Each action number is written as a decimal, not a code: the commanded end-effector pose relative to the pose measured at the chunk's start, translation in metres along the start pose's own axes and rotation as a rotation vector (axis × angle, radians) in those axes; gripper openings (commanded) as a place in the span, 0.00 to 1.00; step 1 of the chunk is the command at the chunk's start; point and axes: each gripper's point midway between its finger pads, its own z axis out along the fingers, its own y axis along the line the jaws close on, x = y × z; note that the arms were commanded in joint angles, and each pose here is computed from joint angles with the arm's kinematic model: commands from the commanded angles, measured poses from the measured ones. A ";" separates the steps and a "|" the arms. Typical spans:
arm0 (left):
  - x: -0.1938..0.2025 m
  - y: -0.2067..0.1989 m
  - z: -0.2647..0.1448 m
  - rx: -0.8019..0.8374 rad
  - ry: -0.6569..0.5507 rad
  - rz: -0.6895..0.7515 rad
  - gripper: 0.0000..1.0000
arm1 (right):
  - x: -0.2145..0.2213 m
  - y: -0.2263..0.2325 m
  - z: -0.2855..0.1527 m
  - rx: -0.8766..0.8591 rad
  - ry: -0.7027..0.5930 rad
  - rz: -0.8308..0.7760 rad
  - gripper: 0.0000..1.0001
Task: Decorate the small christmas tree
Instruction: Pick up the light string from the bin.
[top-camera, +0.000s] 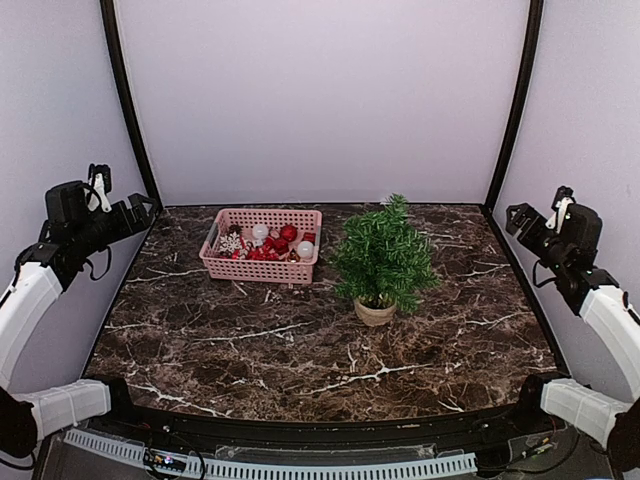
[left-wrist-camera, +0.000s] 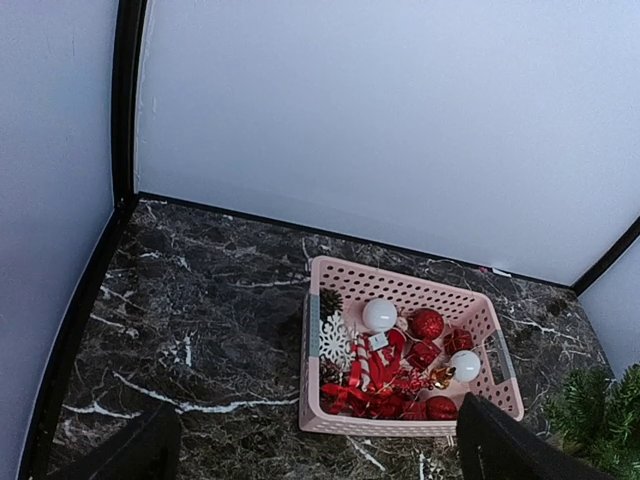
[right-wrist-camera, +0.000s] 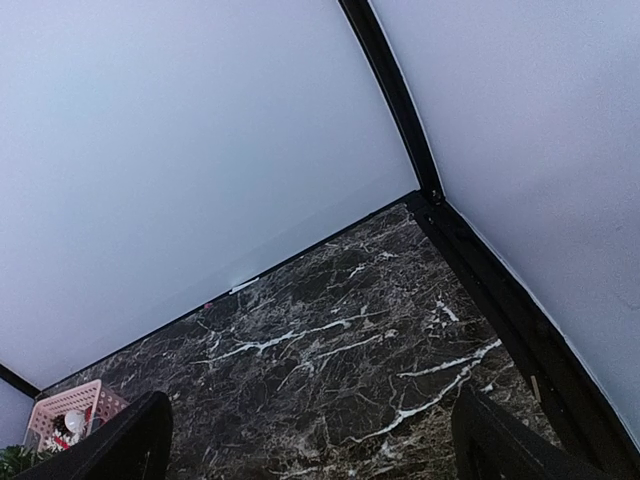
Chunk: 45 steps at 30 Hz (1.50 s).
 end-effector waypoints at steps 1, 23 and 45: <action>0.004 -0.001 0.003 0.001 0.032 -0.027 0.99 | -0.011 0.017 -0.005 -0.073 -0.013 -0.033 0.99; 0.069 -0.049 -0.011 0.208 0.148 -0.206 0.96 | 0.018 0.138 -0.046 -0.597 0.116 -0.086 0.99; 0.122 -0.048 0.107 0.084 0.288 -0.046 0.89 | 0.061 0.206 -0.054 -0.657 0.167 -0.201 0.99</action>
